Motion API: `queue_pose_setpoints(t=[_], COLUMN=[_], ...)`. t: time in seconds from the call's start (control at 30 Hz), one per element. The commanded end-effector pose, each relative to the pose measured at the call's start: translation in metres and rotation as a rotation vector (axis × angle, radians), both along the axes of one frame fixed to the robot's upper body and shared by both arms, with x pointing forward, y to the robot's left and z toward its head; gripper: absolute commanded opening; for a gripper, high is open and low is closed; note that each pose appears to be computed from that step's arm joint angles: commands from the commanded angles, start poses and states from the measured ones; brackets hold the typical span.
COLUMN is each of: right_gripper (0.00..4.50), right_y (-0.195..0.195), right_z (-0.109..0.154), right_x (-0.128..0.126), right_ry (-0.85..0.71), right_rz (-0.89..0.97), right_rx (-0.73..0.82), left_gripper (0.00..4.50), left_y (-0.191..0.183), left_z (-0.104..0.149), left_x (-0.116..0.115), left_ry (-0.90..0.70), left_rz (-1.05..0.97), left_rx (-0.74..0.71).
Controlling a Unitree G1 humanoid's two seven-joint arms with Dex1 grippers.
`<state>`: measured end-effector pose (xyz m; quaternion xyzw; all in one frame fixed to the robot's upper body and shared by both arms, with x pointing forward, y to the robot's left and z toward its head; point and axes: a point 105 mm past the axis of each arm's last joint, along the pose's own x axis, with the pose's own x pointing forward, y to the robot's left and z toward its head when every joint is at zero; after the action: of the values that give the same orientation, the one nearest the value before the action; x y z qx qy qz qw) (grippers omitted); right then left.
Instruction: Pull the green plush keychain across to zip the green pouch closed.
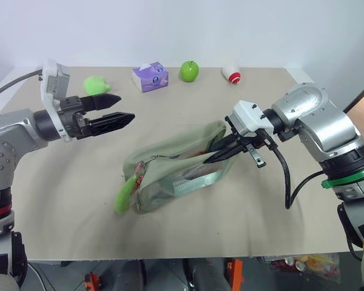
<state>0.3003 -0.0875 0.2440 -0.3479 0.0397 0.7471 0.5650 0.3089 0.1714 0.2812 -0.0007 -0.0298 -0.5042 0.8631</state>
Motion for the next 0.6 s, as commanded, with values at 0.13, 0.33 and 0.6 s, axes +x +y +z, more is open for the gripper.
queue_pose_setpoints(t=[0.13,0.33,0.6], right_gripper=[0.03,0.03,0.03], right_y=[0.011,0.001,-0.014], right_z=[0.061,0.061,0.052], right_x=[0.030,0.044,0.032], right_ry=[-0.012,-0.050,-0.083], right_rz=[-0.213,-0.330,-0.307], right_rx=[0.181,0.111,0.022], left_gripper=[4.50,4.50,4.50], left_y=[0.002,0.005,0.008], left_z=[0.011,0.018,0.020], left_x=[-0.006,-0.008,-0.008], left_ry=[-0.061,-0.073,-0.079], left_rz=[0.007,0.012,0.018], left_rx=[-0.024,-0.063,-0.059])
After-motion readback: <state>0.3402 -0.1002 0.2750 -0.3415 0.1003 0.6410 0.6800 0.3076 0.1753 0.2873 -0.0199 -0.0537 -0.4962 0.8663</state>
